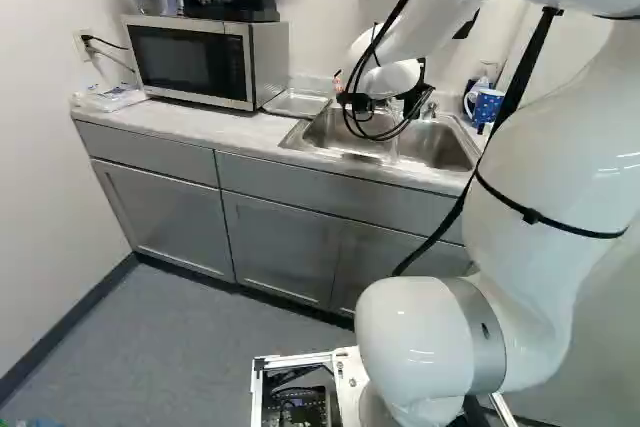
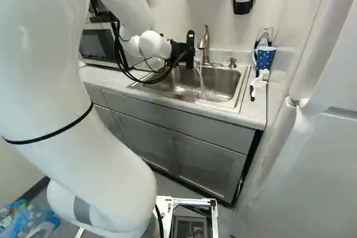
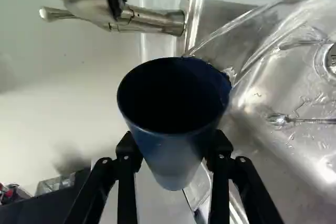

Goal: Rinse the cup and place it in the tray

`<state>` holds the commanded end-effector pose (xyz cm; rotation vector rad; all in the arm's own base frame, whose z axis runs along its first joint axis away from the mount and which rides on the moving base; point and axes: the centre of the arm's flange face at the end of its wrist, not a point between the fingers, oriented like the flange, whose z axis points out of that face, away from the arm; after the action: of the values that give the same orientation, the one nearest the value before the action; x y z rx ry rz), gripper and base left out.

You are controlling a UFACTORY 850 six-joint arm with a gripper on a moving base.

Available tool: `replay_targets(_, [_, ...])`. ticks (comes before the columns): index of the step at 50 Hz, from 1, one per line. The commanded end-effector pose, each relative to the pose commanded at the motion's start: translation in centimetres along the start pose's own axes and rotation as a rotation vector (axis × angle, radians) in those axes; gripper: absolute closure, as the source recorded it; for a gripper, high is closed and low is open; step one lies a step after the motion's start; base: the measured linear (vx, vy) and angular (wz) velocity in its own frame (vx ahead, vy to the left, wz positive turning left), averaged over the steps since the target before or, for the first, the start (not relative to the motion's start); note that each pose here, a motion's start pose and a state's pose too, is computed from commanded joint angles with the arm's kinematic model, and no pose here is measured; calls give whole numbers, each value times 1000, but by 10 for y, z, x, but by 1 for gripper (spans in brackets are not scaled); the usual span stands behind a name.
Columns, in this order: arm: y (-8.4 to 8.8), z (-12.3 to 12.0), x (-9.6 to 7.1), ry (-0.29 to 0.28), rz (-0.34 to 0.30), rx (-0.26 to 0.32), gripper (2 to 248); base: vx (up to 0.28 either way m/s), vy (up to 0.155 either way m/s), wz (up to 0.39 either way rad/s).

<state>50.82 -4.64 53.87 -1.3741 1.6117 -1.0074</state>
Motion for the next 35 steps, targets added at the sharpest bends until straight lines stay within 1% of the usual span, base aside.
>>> replay_targets(10, [0, 0, 0, 0, 103, 0, 125, 0, 0, 0])
replay_targets(12, [0, 0, 0, 0, 104, 0, 125, 0, 0, 0])
replay_targets(35, [0, 0, 0, 0, 346, 0, 125, 0, 0, 0])
